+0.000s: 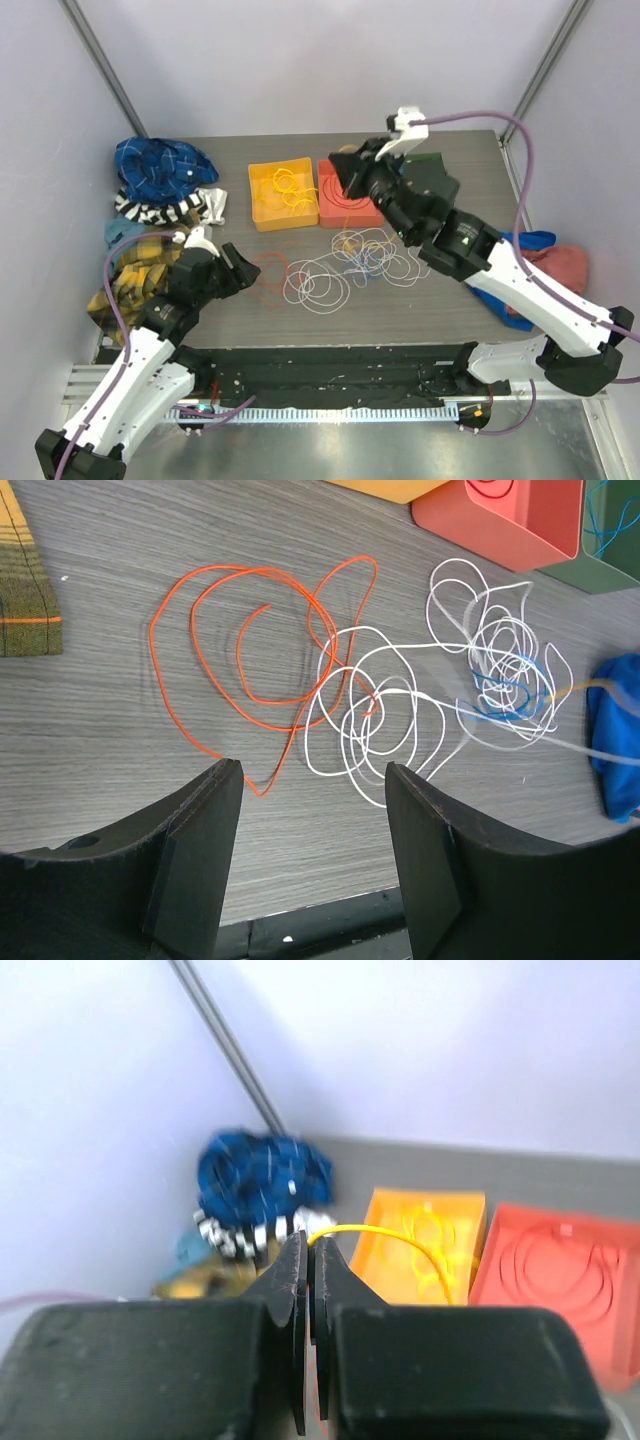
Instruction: Untangle the cables
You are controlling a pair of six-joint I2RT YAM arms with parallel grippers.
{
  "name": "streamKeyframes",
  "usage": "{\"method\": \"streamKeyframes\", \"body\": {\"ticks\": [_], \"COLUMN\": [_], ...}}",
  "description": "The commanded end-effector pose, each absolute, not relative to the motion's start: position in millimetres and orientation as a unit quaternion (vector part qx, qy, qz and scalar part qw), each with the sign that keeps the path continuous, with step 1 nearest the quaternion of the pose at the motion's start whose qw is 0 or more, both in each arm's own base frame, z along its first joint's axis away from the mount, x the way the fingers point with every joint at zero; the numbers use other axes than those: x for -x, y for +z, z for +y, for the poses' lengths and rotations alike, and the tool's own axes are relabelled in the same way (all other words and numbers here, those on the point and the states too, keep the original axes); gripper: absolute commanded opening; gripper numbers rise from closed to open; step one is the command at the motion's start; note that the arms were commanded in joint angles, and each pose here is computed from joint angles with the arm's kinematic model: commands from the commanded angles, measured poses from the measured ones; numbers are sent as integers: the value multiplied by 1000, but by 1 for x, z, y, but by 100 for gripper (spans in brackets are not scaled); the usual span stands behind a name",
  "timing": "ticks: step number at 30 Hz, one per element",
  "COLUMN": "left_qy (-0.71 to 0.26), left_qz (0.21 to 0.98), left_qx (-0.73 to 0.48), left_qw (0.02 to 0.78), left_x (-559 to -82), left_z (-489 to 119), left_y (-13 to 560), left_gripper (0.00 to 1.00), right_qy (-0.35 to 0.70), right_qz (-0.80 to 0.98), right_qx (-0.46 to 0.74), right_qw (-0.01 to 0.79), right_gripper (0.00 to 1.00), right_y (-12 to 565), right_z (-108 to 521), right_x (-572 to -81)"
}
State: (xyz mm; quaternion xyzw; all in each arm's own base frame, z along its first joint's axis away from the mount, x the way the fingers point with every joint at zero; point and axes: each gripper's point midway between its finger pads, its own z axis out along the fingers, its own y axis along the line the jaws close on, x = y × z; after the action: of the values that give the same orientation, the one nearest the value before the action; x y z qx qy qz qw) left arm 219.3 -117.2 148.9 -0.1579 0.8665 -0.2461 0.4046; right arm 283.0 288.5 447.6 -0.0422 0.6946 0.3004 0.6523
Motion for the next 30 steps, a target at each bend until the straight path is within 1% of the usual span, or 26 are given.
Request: {"method": "streamKeyframes", "body": {"ticks": [1, 7, 18, 19, 22, 24, 25, 27, 28, 30], "left_qy": [-259, -260, -262, -261, -262, -272, -280, -297, -316, -343], "left_qz": [853, 850, 849, 849, 847, 841, 839, 828, 826, 812], "left_qx": [161, 161, 161, 162, 164, 167, 164, 164, 154, 140], "left_qw": [424, 429, 430, 430, 433, 437, 437, 446, 441, 450], "left_x": [-221, -220, -221, -221, -222, -223, -223, -227, -224, -227], "left_z": [-118, -117, -117, -117, -117, -119, -122, -126, -133, -142], "left_y": [165, 168, 168, 167, 169, 174, 176, 186, 190, 202], "left_gripper": [64, 64, 64, 64, 64, 64, 65, 66, 67, 68], "right_qy": [271, 286, 328, 336, 357, 362, 356, 360, 348, 342], "right_qz": [671, 643, 612, 603, 605, 623, 638, 646, 669, 686], "right_qx": [51, 53, 62, 62, 83, 105, 110, 108, 117, 120], "right_qw": [688, 708, 717, 721, 706, 685, 674, 664, 646, 630], "right_gripper": [1, 1, 1, 1, 1, 1, 1, 1, 1, 1], "right_y": [494, 544, 583, 595, 601, 588, 572, 559, 529, 505], "right_z": [286, 289, 279, 276, 284, 292, 297, 293, 301, 305], "right_x": [-293, -294, -270, -266, -258, -252, -254, -248, -252, -252]}}
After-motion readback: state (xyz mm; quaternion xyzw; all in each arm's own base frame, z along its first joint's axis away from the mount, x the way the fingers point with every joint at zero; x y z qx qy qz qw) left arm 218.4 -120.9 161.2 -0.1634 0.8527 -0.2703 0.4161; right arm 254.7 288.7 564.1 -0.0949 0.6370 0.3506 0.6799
